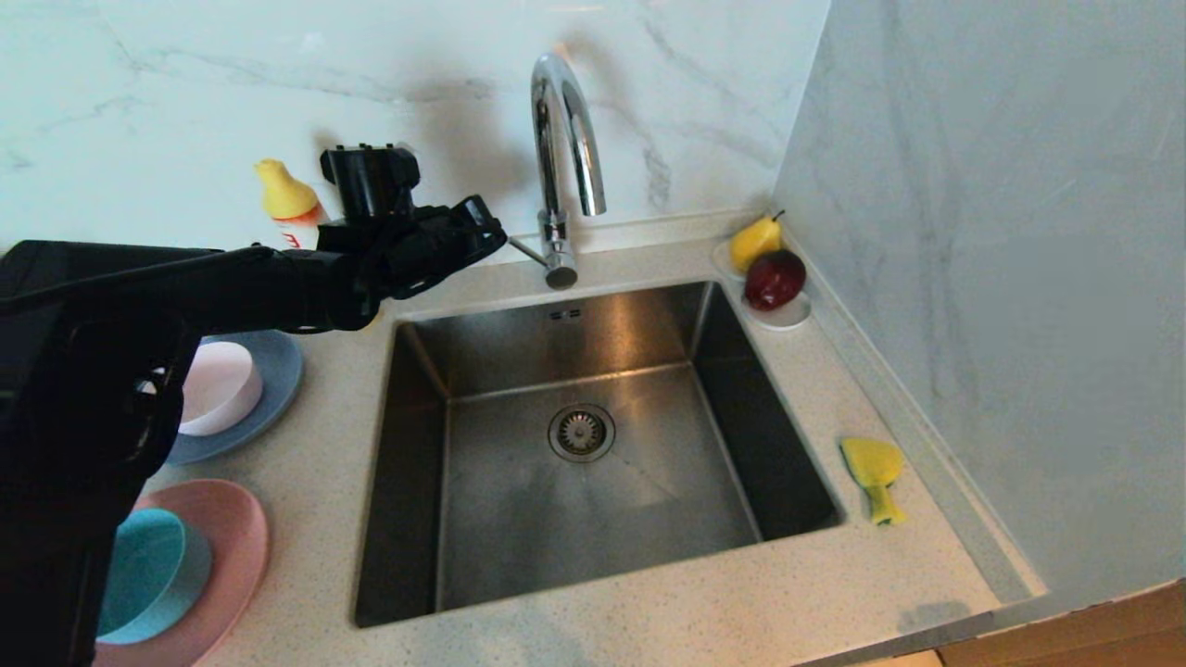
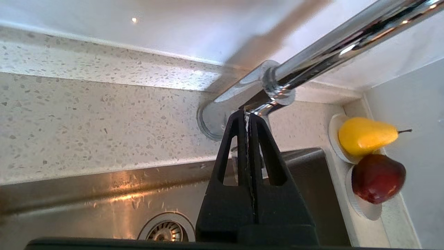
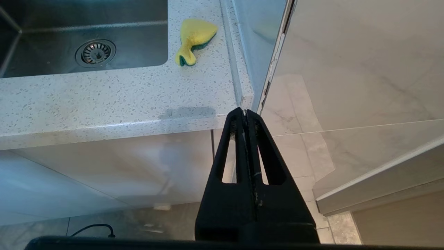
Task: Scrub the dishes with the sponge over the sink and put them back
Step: Turn on the faucet
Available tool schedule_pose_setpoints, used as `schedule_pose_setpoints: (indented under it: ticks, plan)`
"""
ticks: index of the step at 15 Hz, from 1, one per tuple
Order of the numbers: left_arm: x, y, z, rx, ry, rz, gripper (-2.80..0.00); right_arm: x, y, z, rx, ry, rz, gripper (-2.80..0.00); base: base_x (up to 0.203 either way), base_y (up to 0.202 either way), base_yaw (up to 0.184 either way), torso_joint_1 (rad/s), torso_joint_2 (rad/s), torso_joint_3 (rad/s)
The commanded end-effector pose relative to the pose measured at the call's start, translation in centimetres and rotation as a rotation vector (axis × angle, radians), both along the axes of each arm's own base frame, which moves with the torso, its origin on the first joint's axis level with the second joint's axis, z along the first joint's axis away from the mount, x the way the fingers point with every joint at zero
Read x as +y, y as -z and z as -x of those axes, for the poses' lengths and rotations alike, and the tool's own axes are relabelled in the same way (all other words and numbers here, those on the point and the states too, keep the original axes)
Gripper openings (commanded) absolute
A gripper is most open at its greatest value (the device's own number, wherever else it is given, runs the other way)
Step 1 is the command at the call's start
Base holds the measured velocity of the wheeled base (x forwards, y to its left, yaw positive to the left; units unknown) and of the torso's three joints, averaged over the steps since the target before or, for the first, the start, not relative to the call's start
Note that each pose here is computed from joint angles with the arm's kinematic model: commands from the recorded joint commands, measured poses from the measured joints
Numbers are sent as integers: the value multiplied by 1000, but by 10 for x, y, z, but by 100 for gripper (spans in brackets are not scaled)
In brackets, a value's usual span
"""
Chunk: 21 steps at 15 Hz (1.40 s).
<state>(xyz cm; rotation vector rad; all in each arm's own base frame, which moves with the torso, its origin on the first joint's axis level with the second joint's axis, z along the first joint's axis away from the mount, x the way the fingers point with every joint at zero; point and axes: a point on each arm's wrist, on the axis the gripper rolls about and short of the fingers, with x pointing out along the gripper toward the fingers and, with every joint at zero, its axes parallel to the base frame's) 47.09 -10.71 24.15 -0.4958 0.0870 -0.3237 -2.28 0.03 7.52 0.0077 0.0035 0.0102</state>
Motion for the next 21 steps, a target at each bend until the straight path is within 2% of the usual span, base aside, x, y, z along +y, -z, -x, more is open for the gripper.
schedule_pose_setpoints:
  ticks: [1, 5, 7, 21]
  plan:
    - [-2, 5, -4, 6, 7, 1, -280, 0, 0, 0, 0, -1, 0, -280, 0, 0, 0, 0, 0, 0]
    - [-2, 5, -4, 1, 10, 5, -280, 0, 0, 0, 0, -1, 0, -280, 0, 0, 0, 0, 0, 0]
    - [-2, -1, -2, -30, 9, 15, -280, 0, 0, 0, 0, -1, 0, -280, 0, 0, 0, 0, 0, 0]
    - [-21, 15, -6, -3, 35, 8, -280, 0, 0, 0, 0, -1, 0, -280, 0, 0, 0, 0, 0, 0]
